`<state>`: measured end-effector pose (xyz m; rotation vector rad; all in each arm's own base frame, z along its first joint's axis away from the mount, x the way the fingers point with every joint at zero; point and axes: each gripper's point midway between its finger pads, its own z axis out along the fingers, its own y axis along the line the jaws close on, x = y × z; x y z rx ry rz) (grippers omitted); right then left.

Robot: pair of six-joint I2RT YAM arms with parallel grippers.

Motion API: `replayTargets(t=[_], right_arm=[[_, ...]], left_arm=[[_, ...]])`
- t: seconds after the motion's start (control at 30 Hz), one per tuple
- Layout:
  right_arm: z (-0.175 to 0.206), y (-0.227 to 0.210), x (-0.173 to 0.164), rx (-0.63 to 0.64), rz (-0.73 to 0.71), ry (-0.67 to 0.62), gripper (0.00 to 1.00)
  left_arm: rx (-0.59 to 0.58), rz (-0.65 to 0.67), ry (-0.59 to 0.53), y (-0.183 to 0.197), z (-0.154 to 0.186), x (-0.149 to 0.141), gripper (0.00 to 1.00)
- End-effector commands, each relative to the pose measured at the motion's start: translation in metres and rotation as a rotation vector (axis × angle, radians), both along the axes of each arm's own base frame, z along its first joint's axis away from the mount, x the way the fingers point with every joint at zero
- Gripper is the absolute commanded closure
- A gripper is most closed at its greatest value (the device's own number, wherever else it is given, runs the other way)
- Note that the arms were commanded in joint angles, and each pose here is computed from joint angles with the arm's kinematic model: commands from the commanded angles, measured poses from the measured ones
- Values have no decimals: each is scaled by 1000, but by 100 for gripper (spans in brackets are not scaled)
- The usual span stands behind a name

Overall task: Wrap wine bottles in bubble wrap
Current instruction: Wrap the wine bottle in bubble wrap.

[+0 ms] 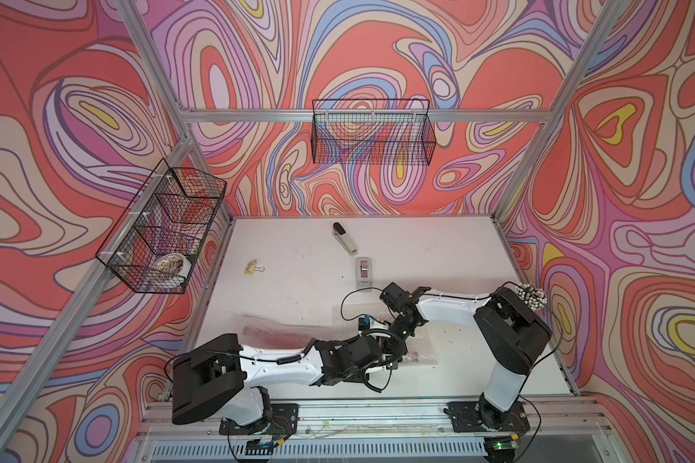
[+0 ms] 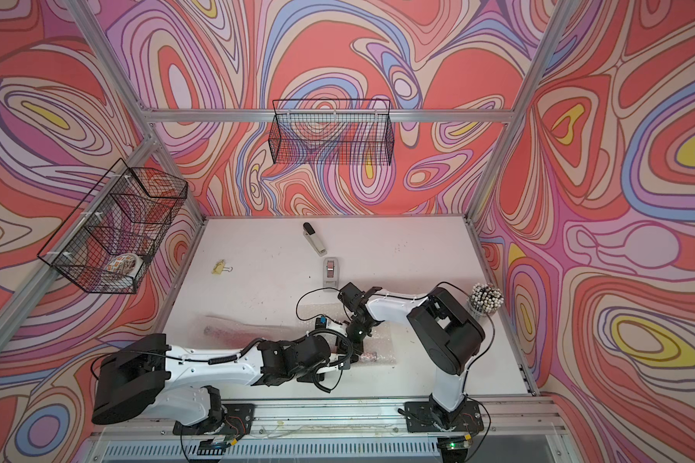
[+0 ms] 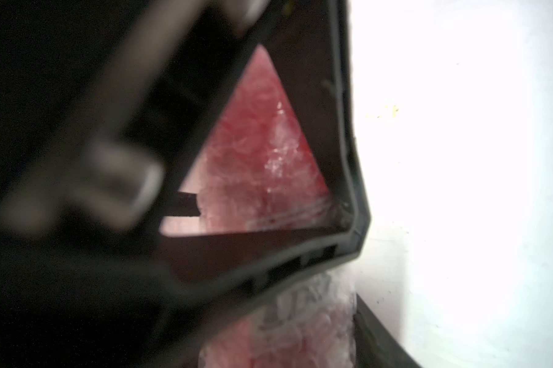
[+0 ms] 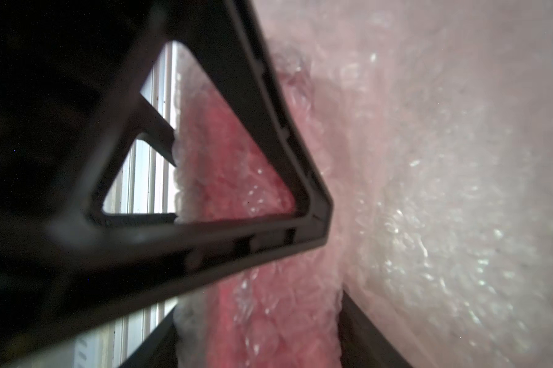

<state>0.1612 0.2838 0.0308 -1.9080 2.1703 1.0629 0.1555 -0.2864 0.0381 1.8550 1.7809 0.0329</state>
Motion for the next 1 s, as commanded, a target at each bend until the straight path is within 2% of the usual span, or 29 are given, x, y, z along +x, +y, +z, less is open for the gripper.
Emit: replayTargets(t=[0.0, 0.27, 0.53, 0.7, 0.8, 0.97], right_arm=[[-6, -19, -1, -99, -19, -10, 28], [35, -32, 20, -40, -101, -125, 19], [52, -53, 31, -34, -166, -238, 16], [49, -53, 32, -44, -164, -235, 15], [53, -63, 40, -74, -187, -273, 15], [66, -104, 54, -192, -262, -448, 14]], left_arm=[[50, 24, 92, 8, -9, -3, 47], [67, 60, 196, 11, -12, 2, 50], [80, 65, 257, 12, -14, -1, 50], [67, 66, 274, 13, -11, -5, 46], [56, 67, 277, 13, -9, -7, 44], [60, 47, 336, 13, -9, -12, 42]])
